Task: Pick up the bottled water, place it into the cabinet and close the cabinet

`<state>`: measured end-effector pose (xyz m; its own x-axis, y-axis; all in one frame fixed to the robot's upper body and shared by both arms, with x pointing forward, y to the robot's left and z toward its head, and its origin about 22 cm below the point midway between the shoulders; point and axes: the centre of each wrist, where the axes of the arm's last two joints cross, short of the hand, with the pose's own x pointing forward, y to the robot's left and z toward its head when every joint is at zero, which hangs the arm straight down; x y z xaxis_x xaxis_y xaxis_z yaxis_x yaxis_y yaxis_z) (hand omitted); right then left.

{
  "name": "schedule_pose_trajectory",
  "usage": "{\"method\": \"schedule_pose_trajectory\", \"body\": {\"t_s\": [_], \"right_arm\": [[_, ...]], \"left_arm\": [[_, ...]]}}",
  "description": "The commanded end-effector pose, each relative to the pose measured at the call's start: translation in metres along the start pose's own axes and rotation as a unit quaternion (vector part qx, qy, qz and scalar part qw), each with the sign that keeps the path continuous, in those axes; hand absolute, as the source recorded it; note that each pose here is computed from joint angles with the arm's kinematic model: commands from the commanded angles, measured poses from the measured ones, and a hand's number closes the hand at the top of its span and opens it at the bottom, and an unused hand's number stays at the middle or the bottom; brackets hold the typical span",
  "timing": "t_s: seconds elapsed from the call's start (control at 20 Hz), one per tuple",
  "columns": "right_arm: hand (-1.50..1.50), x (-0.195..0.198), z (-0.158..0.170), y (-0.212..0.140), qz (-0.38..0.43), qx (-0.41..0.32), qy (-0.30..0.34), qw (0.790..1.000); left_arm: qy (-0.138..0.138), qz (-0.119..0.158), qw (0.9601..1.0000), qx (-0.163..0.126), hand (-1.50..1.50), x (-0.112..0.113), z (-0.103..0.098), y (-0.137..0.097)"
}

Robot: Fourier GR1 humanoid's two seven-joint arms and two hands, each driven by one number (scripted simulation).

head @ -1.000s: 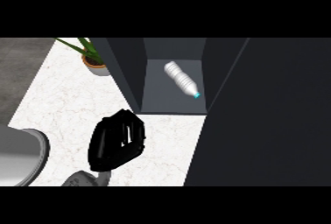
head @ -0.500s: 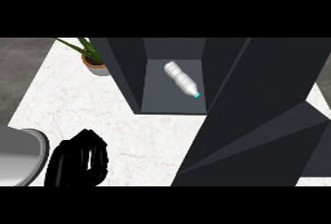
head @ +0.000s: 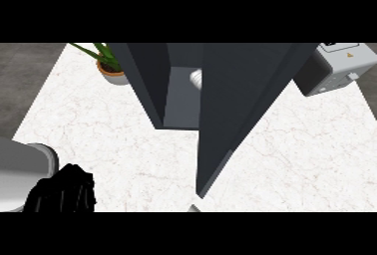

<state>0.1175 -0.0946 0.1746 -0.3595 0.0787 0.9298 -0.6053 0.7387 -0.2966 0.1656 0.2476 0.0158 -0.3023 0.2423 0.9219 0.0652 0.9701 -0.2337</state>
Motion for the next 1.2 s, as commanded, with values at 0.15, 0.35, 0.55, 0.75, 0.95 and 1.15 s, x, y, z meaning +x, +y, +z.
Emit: {"method": "schedule_pose_trajectory", "body": {"t_s": [0.15, 0.35, 0.55, 0.75, 0.95, 1.15], "right_arm": [[1.5, -0.004, -0.065, 0.014, -0.017, -0.051, -0.01, 0.999], [1.5, -0.006, -0.089, -0.008, -0.047, -0.085, 0.011, 0.995], [1.5, -0.005, -0.131, -0.038, -0.092, -0.106, 0.029, 0.99], [1.5, -0.033, -0.158, -0.065, -0.125, -0.081, 0.058, 0.987], [1.5, -0.074, -0.173, -0.105, -0.134, -0.075, 0.079, 0.985], [1.5, -0.093, -0.194, -0.134, -0.115, -0.078, 0.077, 0.987]], "left_arm": [[-0.013, -0.004, 0.9999, 0.002, 1.5, 0.017, 0.012, 0.036], [0.004, 0.007, 0.9999, -0.009, 1.5, 0.03, 0.011, 0.037], [-0.004, -0.006, 0.9999, -0.012, 1.5, 0.03, 0.017, 0.047], [-0.005, -0.005, 1.0, -0.005, 1.5, 0.026, 0.035, 0.057], [-0.011, -0.006, 0.9999, -0.001, 1.5, 0.044, 0.019, 0.062], [-0.002, -0.007, 1.0, -0.001, 1.5, 0.026, 0.041, 0.068]]}}
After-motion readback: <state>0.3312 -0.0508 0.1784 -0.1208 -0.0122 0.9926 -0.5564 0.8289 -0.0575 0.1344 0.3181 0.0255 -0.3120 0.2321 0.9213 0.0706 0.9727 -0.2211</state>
